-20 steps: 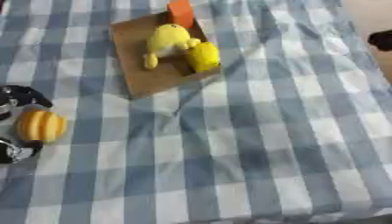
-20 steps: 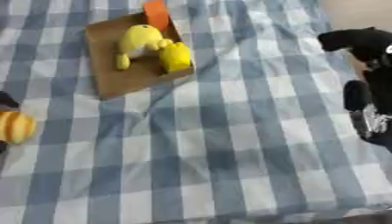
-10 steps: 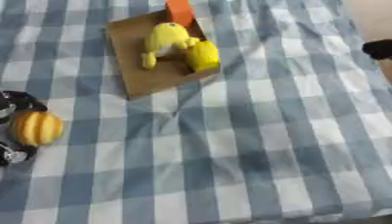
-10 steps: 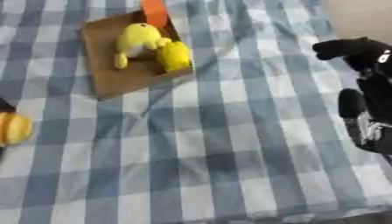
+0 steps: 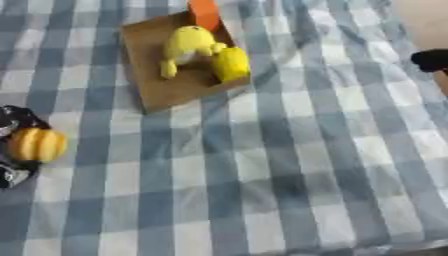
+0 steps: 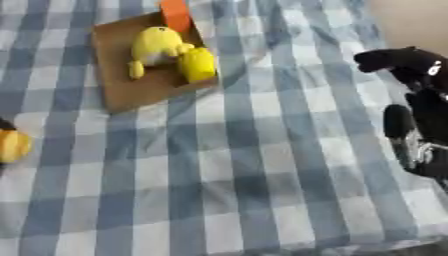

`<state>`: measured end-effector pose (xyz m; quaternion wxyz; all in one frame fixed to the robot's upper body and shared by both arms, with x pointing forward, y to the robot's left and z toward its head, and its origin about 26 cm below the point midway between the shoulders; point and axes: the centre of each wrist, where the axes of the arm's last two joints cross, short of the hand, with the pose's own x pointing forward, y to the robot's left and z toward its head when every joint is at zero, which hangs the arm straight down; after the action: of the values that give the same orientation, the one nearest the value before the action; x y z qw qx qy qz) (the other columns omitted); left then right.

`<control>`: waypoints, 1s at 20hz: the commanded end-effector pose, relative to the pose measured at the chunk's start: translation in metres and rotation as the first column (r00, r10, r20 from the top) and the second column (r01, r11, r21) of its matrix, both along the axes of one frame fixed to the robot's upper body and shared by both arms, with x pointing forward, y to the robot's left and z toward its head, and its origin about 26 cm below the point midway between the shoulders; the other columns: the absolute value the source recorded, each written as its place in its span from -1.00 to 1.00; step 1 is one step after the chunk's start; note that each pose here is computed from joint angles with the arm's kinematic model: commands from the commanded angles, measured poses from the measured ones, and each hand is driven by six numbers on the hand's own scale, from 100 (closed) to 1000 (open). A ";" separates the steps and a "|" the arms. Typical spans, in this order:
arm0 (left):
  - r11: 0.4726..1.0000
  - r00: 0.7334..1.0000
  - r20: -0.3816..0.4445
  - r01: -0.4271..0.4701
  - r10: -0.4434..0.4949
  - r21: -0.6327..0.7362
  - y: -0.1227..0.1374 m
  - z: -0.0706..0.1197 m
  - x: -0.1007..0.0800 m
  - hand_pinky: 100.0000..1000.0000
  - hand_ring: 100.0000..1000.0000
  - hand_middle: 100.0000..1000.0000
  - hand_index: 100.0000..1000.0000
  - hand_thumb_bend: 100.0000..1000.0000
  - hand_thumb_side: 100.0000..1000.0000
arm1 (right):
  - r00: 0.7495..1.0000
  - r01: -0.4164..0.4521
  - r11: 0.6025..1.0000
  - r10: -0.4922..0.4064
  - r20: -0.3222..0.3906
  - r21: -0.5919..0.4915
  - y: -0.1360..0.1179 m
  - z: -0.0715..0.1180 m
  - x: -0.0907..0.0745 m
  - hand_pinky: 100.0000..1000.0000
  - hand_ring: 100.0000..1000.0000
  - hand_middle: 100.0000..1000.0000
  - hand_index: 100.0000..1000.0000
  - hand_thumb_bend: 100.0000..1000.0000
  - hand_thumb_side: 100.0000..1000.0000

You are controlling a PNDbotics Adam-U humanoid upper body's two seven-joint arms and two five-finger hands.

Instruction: Pick up objects on the table and place them in the box.

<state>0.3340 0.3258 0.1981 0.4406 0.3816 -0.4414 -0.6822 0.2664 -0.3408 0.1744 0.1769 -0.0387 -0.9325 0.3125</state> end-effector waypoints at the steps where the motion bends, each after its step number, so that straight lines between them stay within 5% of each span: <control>1: 1.000 0.999 0.038 0.007 -0.007 -0.001 0.000 0.014 -0.005 0.63 0.57 0.44 0.62 -1.00 -0.86 | 1.000 -0.007 1.000 0.008 0.015 -0.013 0.000 0.006 -0.001 0.64 0.61 0.36 0.68 -1.00 -0.18; 11: 0.995 0.983 0.173 0.070 -0.057 -0.074 -0.024 0.064 -0.033 0.58 0.49 0.35 0.56 -1.00 -0.83 | 1.000 -0.004 1.000 0.004 0.006 -0.003 -0.001 0.006 -0.002 0.64 0.61 0.36 0.68 -1.00 -0.18; 20: 0.951 0.912 0.371 0.254 -0.174 -0.176 -0.075 0.131 -0.028 0.59 0.44 0.32 0.54 -1.00 -0.80 | 0.999 -0.038 0.999 0.038 0.013 -0.012 0.001 0.014 0.002 0.64 0.61 0.36 0.68 -1.00 -0.18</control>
<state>0.3056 0.2518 0.3229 0.3160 0.3962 -0.6187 -0.6003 0.2689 -0.3379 0.1775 0.1751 -0.0263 -0.9351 0.3069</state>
